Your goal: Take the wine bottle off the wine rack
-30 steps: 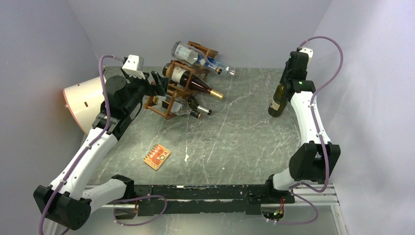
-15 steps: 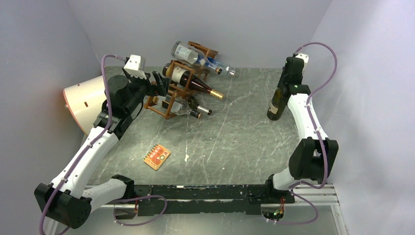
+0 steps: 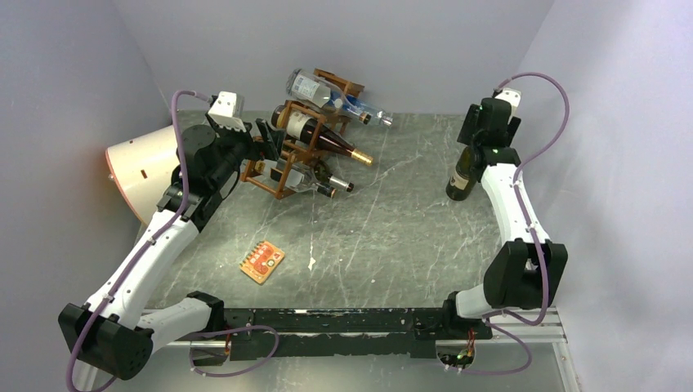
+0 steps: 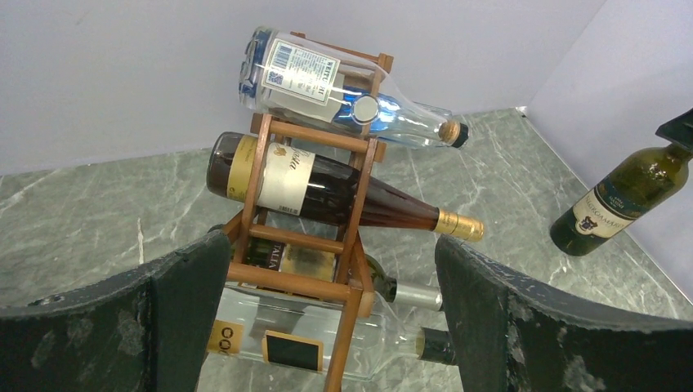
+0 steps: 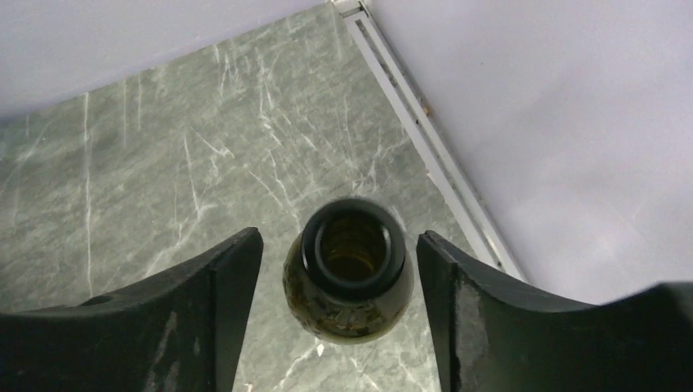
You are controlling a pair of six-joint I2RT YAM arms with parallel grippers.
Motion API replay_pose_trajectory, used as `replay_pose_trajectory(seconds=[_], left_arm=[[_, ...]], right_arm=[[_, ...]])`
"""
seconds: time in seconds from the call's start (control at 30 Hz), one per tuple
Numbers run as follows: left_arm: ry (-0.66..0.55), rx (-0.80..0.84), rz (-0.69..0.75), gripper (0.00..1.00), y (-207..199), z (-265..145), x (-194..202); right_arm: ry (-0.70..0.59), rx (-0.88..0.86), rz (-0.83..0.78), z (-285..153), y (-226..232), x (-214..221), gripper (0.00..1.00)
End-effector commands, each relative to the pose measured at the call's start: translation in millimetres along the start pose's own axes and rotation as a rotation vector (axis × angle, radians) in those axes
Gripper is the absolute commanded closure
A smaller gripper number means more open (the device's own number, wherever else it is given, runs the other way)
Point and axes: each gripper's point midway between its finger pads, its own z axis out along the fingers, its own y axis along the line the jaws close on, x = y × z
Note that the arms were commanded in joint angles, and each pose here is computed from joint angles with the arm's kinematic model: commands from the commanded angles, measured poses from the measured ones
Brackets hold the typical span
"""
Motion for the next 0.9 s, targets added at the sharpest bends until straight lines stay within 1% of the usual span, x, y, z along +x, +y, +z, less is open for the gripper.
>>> replay_pose_trajectory(seconds=[0.0,0.17,0.2,0.33,0.47,0.57,0.6,0.63,0.7,0.8,0.87], left_arm=[[-0.025,0.015,0.014,0.01,-5.5,-0.2,-11.5],[-0.024,0.013,0.016,0.01,-4.9,0.0,-11.3],[-0.022,0.014,0.017,0.01,-5.4,0.1,-10.7],[-0.025,0.021,0.019,0.01,-6.6,-0.3,-11.2],[-0.027,0.031,0.017,0.01,-8.8,-1.0,-12.1],[-0.03,0.061,0.019,0.02,-14.3,-2.1,-14.9],[-0.035,0.067,0.019,0.0,-15.8,-2.8,-17.4],[-0.039,0.069,0.02,0.01,-16.3,-3.0,-18.8],[-0.052,0.047,0.014,0.01,-12.9,-3.4,-22.1],[-0.061,-0.014,-0.032,0.0,-4.7,-0.6,-28.6],[-0.072,-0.023,-0.061,0.0,-6.1,1.6,-40.8]], right_arm=[[-0.084,0.009,0.023,-13.2,-4.6,-28.7,0.22],[-0.117,-0.007,0.022,-29.3,-7.6,-46.0,0.03],[-0.121,-0.009,0.023,-32.7,-8.3,-49.0,0.01],[-0.135,-0.023,0.025,-47.3,-11.7,-56.6,0.0],[-0.182,-0.05,0.039,-66.3,-15.0,-63.0,0.0],[-0.22,-0.095,0.062,-82.1,-13.6,-65.2,0.0],[-0.23,-0.112,0.072,-86.7,-12.4,-65.0,0.0],[-0.242,-0.136,0.079,-91.5,-10.1,-65.2,0.0],[-0.264,-0.17,0.102,-98.5,-7.5,-63.8,0.0],[-0.298,-0.224,0.118,-109.0,-1.9,-63.6,0.0],[-0.314,-0.255,0.131,-117.1,0.6,-64.9,0.0]])
